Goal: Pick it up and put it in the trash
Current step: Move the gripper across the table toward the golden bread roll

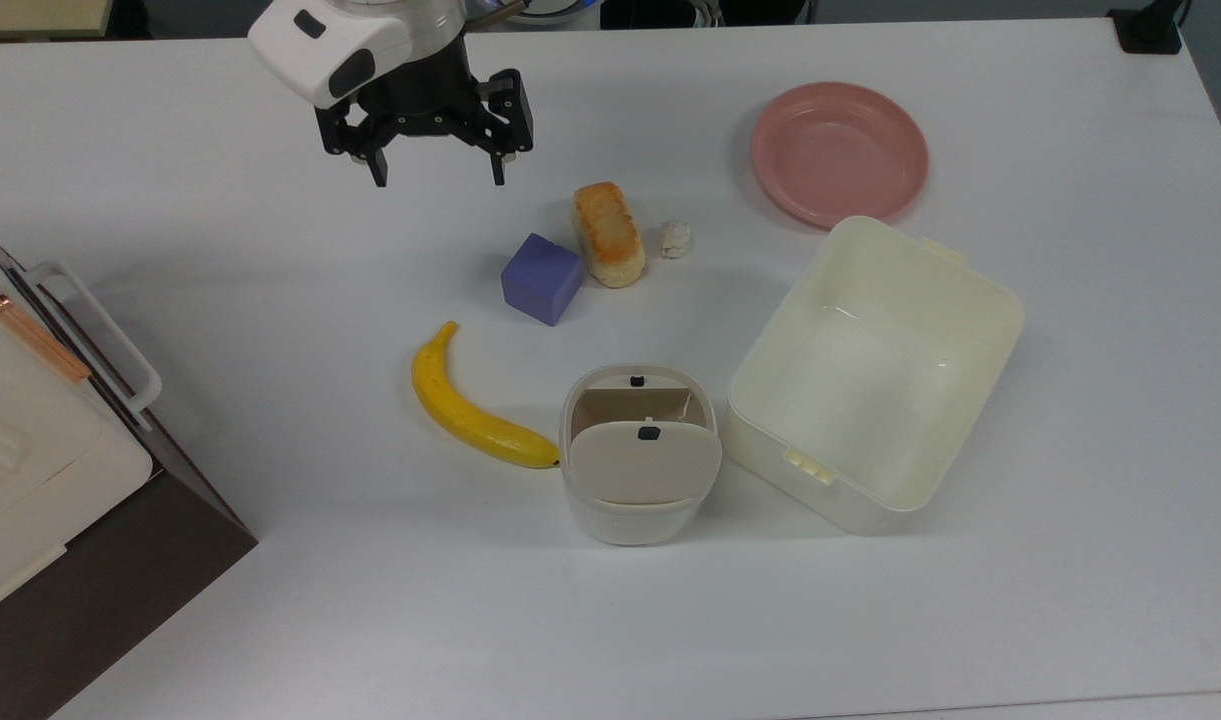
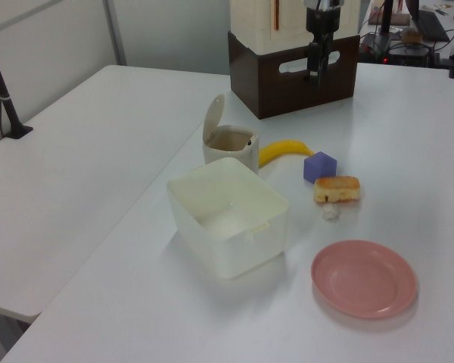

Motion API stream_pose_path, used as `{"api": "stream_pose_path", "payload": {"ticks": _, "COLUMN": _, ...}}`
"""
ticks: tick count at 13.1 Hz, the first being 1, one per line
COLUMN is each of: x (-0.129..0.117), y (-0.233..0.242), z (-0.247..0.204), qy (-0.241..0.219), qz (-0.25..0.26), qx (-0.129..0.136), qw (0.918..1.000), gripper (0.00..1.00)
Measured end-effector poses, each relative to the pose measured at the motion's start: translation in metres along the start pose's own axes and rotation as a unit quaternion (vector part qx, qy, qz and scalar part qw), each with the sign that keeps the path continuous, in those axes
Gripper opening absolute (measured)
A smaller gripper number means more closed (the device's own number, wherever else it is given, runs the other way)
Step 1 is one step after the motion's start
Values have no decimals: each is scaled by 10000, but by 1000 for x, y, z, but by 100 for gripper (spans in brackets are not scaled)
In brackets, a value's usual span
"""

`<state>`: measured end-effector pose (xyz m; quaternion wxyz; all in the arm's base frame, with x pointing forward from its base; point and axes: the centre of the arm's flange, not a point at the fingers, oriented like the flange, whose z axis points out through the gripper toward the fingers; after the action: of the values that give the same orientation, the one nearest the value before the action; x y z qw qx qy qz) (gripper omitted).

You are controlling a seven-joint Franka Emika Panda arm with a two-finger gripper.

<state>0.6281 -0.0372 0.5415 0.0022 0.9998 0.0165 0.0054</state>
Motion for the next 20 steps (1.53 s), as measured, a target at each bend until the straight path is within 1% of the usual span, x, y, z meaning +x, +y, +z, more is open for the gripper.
{"api": "stream_pose_path", "payload": {"ticks": 4, "x": 0, "y": 0, "z": 0, "qy": -14, "qz": 1, "qx": 2, "qw": 10000, "gripper": 100}}
{"api": "stream_pose_path", "payload": {"ticks": 8, "x": 0, "y": 0, "z": 0, "qy": -14, "qz": 1, "qx": 4, "qw": 10000, "gripper": 95}}
{"api": "stream_pose_path", "payload": {"ticks": 9, "x": 0, "y": 0, "z": 0, "qy": -14, "qz": 2, "qx": 8, "qw": 10000, "gripper": 87}}
{"api": "stream_pose_path", "payload": {"ticks": 10, "x": 0, "y": 0, "z": 0, "qy": -14, "qz": 2, "qx": 11, "qw": 10000, "gripper": 74}}
{"api": "stream_pose_path", "payload": {"ticks": 11, "x": 0, "y": 0, "z": 0, "qy": -14, "qz": 2, "qx": 11, "qw": 10000, "gripper": 74}}
{"api": "stream_pose_path", "payload": {"ticks": 12, "x": 0, "y": 0, "z": 1, "qy": -16, "qz": 2, "qx": 11, "qw": 10000, "gripper": 70}}
{"api": "stream_pose_path", "payload": {"ticks": 13, "x": 0, "y": 0, "z": 1, "qy": -22, "qz": -5, "qx": 12, "qw": 10000, "gripper": 70}}
{"api": "stream_pose_path", "payload": {"ticks": 15, "x": 0, "y": -3, "z": 5, "qy": -61, "qz": -173, "qx": 20, "qw": 9998, "gripper": 70}}
{"api": "stream_pose_path", "payload": {"ticks": 20, "x": -7, "y": -20, "z": 37, "qy": -416, "qz": -556, "qx": 81, "qw": 9976, "gripper": 70}}
